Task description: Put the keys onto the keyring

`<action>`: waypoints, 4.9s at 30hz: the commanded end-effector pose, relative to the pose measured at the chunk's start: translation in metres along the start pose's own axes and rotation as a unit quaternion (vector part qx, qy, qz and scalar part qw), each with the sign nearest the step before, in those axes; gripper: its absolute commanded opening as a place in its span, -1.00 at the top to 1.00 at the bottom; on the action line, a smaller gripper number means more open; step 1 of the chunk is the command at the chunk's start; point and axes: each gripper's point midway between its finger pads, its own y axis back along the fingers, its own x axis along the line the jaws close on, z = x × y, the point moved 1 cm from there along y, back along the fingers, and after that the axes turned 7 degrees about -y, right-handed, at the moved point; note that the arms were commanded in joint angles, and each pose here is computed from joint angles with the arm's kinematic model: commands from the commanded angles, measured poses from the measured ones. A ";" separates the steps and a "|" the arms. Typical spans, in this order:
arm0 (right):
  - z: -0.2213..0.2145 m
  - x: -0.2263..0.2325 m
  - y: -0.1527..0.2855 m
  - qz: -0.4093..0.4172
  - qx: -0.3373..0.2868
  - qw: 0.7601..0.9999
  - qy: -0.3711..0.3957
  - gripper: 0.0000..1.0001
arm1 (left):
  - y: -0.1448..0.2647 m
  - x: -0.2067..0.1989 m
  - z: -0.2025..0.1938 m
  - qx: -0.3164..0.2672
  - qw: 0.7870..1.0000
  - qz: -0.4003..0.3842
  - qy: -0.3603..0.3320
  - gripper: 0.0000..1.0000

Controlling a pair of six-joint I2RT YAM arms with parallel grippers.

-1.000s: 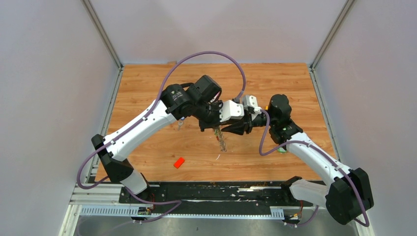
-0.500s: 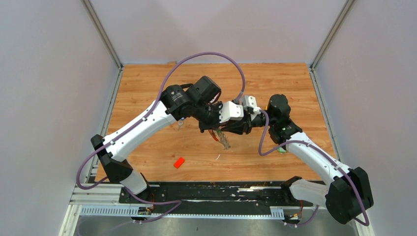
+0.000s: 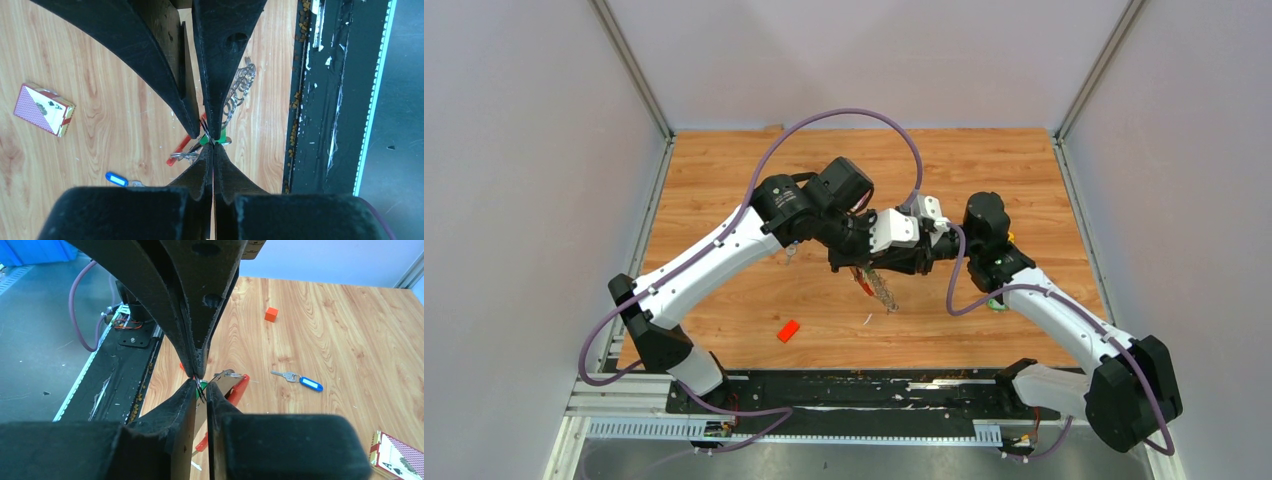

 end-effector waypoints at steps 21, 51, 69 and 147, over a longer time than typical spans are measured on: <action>0.042 0.010 0.008 0.012 -0.031 0.999 0.033 1.00 | 0.029 0.020 0.010 -0.113 0.981 0.114 -0.106 0.34; 0.040 0.007 0.010 0.010 -0.031 0.999 0.024 1.00 | 0.008 0.004 0.007 -0.162 0.966 0.090 -0.182 0.40; 0.040 0.006 0.011 0.004 -0.032 0.999 0.024 1.00 | -0.002 -0.001 -0.002 -0.147 0.971 0.066 -0.179 0.92; 0.030 0.039 -0.003 0.095 -0.031 0.994 0.034 1.00 | -0.004 0.000 0.041 -0.246 0.948 0.022 -0.202 1.00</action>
